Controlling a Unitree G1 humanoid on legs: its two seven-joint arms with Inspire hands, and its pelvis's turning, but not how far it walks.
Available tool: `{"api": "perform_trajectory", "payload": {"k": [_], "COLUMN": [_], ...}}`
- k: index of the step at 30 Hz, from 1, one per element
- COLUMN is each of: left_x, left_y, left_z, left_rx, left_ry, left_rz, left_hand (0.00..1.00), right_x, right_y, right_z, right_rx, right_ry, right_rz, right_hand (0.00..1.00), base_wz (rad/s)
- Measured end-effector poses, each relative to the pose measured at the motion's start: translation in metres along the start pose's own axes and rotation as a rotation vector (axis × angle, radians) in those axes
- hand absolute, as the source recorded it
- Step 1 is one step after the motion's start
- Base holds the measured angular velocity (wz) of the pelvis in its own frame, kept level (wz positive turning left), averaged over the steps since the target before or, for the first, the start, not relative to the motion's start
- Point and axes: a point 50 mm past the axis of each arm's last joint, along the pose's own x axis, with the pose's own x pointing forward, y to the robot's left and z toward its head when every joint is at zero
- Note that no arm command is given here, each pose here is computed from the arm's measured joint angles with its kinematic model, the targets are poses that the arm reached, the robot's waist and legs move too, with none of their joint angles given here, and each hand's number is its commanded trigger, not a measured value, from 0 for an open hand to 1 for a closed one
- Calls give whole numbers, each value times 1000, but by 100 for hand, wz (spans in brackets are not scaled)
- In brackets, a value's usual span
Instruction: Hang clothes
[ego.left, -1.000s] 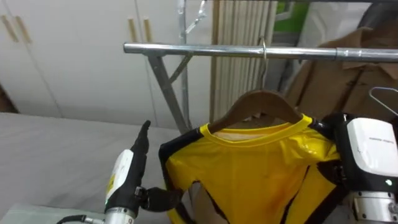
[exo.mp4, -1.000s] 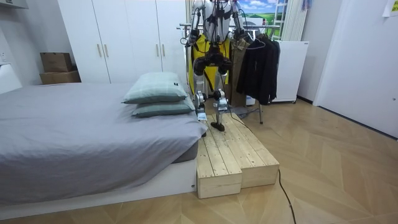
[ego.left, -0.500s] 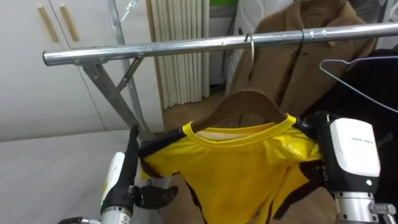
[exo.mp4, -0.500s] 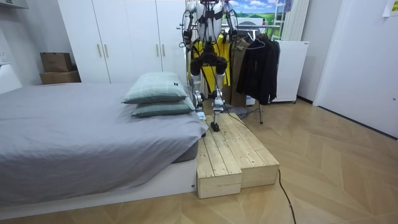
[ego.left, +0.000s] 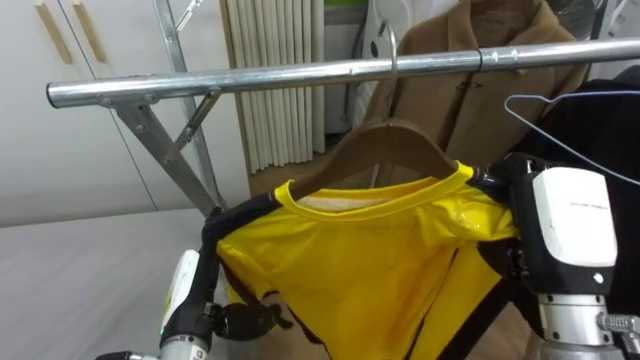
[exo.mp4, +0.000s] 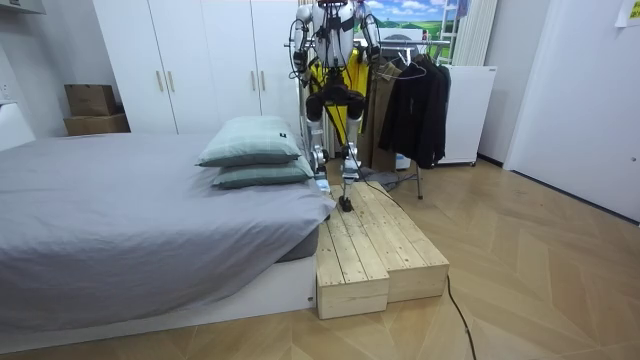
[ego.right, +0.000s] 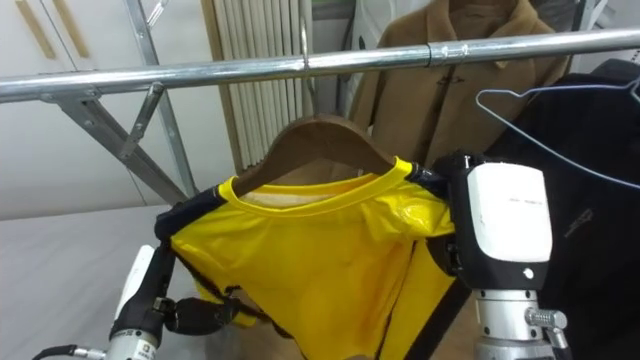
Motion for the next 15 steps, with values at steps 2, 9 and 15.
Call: {"api": "perform_trajectory", "payload": {"k": [2, 9, 15], "left_x": [0, 0, -1], "left_y": [0, 0, 0], "left_z": [0, 0, -1], "left_rx": [1, 11, 11], "left_ry": [1, 4, 7], "left_rz": [-1, 0, 18], "left_hand": [0, 0, 0], "right_x": [0, 2, 13], "right_y": [0, 0, -3], "right_z": [0, 1, 3], "right_rx": [0, 0, 0], "right_ry": [0, -3, -16], "right_rz": [-1, -6, -37], "right_hand": [100, 100, 100], "base_wz": [2, 0, 2]}}
